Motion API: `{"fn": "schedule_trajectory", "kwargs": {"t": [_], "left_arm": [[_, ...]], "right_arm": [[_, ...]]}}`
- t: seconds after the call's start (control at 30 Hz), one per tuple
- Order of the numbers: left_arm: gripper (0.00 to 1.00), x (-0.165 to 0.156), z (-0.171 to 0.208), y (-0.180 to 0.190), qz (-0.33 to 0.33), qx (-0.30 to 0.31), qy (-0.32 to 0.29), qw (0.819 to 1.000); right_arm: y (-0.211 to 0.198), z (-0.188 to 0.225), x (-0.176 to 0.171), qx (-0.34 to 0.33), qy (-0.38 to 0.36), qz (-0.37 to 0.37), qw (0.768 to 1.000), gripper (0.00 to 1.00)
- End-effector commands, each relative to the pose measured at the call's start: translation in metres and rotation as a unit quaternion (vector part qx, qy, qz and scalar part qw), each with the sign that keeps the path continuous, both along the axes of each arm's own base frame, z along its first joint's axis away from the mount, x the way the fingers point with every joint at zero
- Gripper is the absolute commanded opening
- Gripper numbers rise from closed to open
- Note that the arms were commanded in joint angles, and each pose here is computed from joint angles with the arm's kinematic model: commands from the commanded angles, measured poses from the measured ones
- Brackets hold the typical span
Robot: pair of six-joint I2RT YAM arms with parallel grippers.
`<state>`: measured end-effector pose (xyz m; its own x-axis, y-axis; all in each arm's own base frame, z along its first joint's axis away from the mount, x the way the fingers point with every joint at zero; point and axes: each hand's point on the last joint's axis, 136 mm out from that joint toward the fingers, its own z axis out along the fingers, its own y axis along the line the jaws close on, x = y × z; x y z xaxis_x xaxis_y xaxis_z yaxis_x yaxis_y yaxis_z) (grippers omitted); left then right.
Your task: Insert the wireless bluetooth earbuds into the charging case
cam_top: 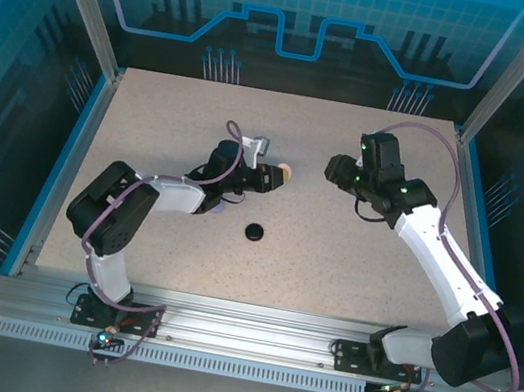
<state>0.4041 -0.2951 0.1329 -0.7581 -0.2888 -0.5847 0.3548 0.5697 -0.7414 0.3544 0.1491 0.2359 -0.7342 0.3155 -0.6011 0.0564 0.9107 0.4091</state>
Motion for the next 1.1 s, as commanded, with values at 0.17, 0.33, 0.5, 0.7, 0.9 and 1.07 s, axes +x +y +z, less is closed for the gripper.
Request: {"fn": "schedule_trajectory", "kwargs": {"t": [0.17, 0.33, 0.5, 0.7, 0.9, 1.07], "left_arm": [[0.0, -0.003, -0.051, -0.004, 0.011, 0.037, 0.125, 0.991], [0.01, -0.001, -0.067, -0.004, 0.014, 0.049, 0.142, 0.989], [0.07, -0.001, -0.081, -0.003, 0.013, 0.062, 0.16, 0.985], [0.21, -0.005, -0.092, -0.002, 0.01, 0.076, 0.171, 0.982], [0.29, -0.007, -0.103, 0.002, 0.005, 0.103, 0.189, 0.977], [0.36, -0.009, -0.104, 0.006, 0.005, 0.117, 0.191, 0.974]], "right_arm": [[-0.012, -0.006, -0.002, -0.012, -0.011, -0.012, 1.0, 0.49], [-0.02, -0.008, -0.002, -0.01, -0.012, -0.015, 1.0, 0.52], [-0.028, -0.006, -0.002, -0.006, -0.015, -0.019, 1.0, 0.55], [-0.032, -0.004, -0.002, -0.003, -0.018, -0.022, 1.0, 0.57], [-0.033, 0.0, -0.002, -0.002, -0.02, -0.023, 1.0, 0.58], [-0.035, 0.005, -0.003, 0.0, -0.025, -0.023, 0.999, 0.62]]}}
